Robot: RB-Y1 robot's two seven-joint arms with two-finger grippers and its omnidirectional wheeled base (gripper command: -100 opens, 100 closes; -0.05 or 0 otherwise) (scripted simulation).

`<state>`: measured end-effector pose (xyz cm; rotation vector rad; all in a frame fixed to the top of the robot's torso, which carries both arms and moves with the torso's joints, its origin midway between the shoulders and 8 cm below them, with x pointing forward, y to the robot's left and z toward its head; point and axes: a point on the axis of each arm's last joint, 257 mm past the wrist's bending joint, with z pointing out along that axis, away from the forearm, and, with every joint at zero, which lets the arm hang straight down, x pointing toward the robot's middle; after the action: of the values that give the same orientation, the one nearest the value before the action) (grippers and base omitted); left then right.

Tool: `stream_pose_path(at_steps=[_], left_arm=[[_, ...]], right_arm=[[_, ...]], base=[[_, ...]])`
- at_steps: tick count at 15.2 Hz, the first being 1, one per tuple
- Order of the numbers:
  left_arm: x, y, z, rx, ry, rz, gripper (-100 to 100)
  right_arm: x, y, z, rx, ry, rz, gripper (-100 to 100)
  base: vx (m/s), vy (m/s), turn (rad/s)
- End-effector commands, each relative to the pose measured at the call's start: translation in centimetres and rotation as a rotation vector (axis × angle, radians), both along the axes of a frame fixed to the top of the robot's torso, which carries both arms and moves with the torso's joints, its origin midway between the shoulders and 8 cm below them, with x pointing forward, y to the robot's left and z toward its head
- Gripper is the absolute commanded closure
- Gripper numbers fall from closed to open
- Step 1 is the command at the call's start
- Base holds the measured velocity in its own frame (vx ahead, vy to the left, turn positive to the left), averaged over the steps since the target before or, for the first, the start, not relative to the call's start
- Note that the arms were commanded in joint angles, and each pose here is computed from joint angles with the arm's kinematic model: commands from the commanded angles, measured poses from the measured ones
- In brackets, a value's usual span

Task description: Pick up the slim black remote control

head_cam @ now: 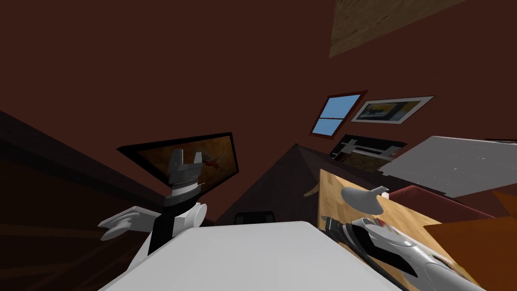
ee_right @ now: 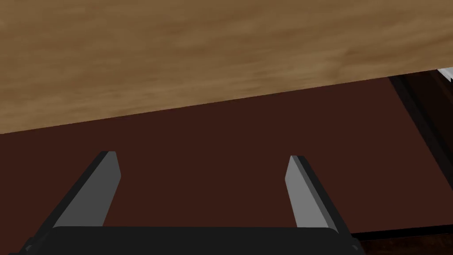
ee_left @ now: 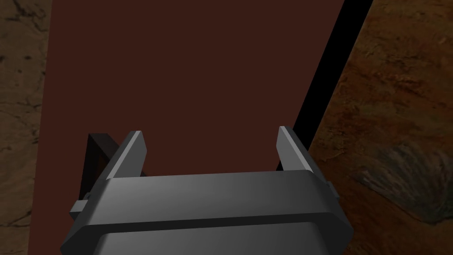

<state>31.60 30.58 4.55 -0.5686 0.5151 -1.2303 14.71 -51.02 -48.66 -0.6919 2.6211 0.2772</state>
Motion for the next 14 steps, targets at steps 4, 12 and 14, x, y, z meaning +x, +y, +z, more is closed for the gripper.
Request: stream_pose_path(at_steps=[4, 12, 14], left_arm=[[0.0, 0.0, 0.0, 0.0, 0.0, 0.0, 0], [0.0, 0.0, 0.0, 0.0, 0.0, 0.0, 0], [0.0, 0.0, 0.0, 0.0, 0.0, 0.0, 0]], right_arm=[[-6.3, -5.3, -0.8, -0.12, 0.125, 0.012, -100], [-15.0, -10.2, -0.8, -0.239, 0.298, 0.051, -100], [-16.8, -11.4, -0.5, -0.265, 0.333, 0.05, -100]], base=[[0.04, -0.048, 0.118], [0.016, -0.048, 0.089], [0.001, -0.013, 0.014]])
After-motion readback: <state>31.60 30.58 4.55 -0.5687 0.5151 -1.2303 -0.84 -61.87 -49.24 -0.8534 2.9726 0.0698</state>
